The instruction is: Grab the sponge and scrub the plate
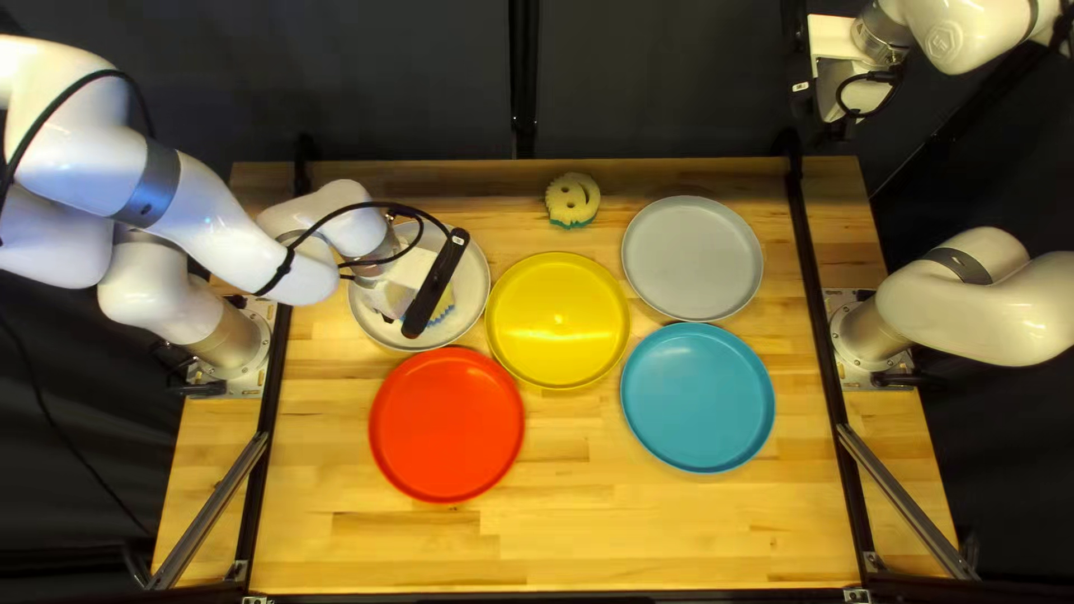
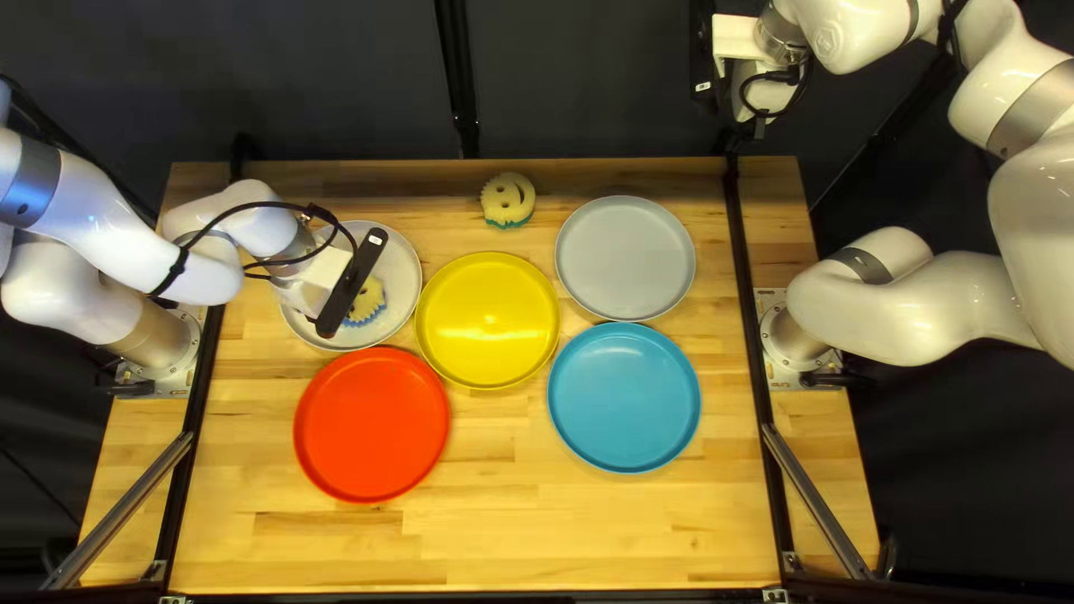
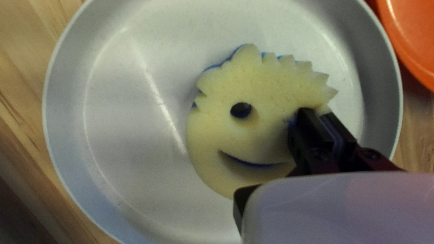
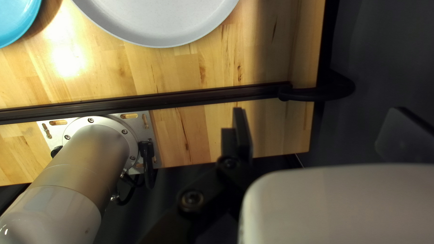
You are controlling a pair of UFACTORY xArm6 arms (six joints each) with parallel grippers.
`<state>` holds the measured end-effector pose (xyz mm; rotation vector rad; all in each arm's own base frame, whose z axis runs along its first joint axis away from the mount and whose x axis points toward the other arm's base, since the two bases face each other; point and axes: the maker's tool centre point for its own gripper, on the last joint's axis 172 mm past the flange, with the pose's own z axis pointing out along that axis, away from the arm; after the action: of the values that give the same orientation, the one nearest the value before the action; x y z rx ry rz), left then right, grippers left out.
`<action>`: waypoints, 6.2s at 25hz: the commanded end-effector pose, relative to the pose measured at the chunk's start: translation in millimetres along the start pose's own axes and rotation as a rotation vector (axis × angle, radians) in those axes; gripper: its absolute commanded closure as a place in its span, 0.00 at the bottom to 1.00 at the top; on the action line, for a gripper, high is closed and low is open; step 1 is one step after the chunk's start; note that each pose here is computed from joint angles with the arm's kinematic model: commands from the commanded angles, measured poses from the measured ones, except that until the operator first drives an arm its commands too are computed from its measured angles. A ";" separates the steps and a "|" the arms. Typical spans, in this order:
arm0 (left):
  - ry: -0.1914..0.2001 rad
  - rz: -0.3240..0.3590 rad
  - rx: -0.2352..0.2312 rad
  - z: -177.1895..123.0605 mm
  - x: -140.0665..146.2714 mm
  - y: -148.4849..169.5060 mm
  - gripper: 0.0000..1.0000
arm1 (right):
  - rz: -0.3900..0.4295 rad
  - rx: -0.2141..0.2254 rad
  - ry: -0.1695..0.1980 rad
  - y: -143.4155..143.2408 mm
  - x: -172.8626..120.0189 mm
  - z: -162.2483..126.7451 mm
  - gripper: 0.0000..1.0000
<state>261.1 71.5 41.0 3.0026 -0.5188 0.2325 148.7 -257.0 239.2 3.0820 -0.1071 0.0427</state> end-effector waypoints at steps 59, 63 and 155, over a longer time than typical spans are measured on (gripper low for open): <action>0.113 0.241 0.075 -3.0 209.8 -2.4 1.00 | 0.000 0.000 0.000 0.0 0.0 0.0 0.00; 0.113 0.241 0.075 -3.0 209.8 -2.4 1.00 | 0.000 0.000 0.000 0.0 0.0 0.0 0.00; 0.083 0.320 0.032 61.4 277.8 23.9 1.00 | 0.000 0.000 0.000 0.0 0.0 0.0 0.00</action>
<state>519.6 -44.5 27.5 2.9096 -0.9891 0.3829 148.7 -257.0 239.2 3.0820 -0.1071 0.0427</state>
